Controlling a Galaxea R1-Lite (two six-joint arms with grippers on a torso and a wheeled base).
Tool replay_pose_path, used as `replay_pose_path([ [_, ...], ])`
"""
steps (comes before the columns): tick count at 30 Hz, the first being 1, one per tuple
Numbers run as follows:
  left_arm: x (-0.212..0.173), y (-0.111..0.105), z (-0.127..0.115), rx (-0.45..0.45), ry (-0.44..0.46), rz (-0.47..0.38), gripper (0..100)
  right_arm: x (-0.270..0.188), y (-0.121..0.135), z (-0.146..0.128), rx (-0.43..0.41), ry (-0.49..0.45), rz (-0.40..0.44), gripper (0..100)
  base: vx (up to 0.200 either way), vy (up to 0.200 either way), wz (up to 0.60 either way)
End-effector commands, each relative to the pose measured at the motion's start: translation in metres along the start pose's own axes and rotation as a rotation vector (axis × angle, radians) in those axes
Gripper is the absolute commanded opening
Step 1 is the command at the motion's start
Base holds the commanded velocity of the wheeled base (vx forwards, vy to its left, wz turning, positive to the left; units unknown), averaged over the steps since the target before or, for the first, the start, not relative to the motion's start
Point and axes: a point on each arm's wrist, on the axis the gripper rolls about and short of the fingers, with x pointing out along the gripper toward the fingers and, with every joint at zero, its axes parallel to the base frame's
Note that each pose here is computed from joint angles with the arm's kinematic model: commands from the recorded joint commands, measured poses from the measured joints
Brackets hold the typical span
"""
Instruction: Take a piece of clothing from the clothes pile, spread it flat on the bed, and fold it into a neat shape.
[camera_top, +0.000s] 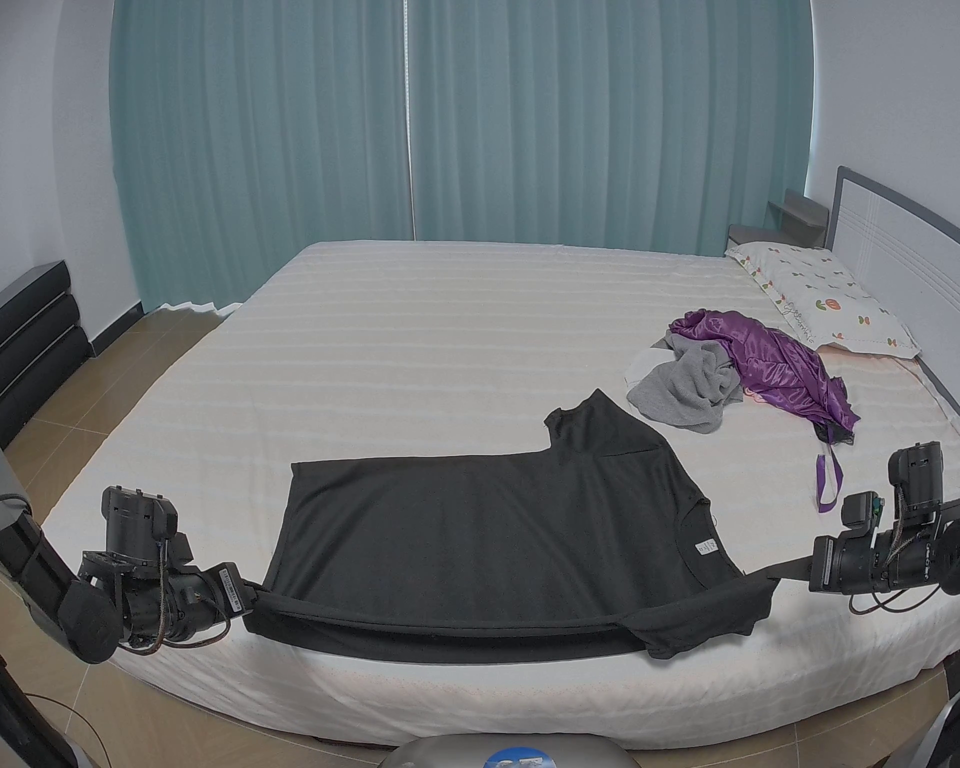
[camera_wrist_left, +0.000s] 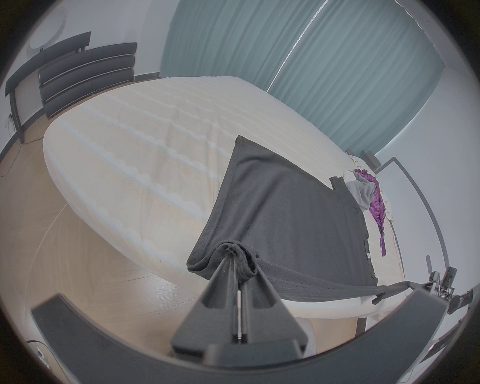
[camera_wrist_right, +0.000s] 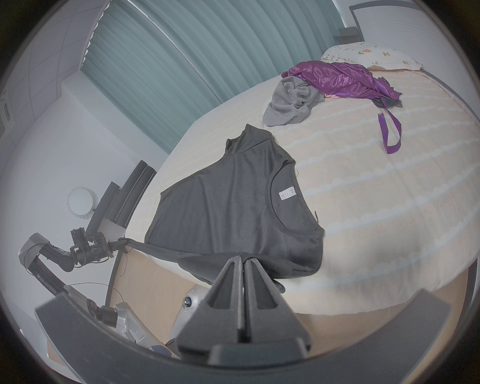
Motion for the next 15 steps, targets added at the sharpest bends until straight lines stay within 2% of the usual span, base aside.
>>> replay_pose_path([
  [1, 0.013, 0.000, 0.003, -0.019, 0.016, 0.009, 0, 0.011, -0.002, 0.006, 0.007, 0.019, 0.003, 0, 0.000, 0.000, 0.00],
  [9, 0.040, -0.003, 0.015, -0.079, 0.022, 0.006, 0, 0.034, -0.007, 0.023, 0.082, 0.029, 0.008, 0, 0.000, 0.000, 0.00],
  [15, 0.051, -0.004, 0.019, -0.104, 0.024, 0.008, 0, 0.050, -0.012, 0.030, 0.093, 0.050, 0.004, 0, 0.000, 0.000, 0.00],
])
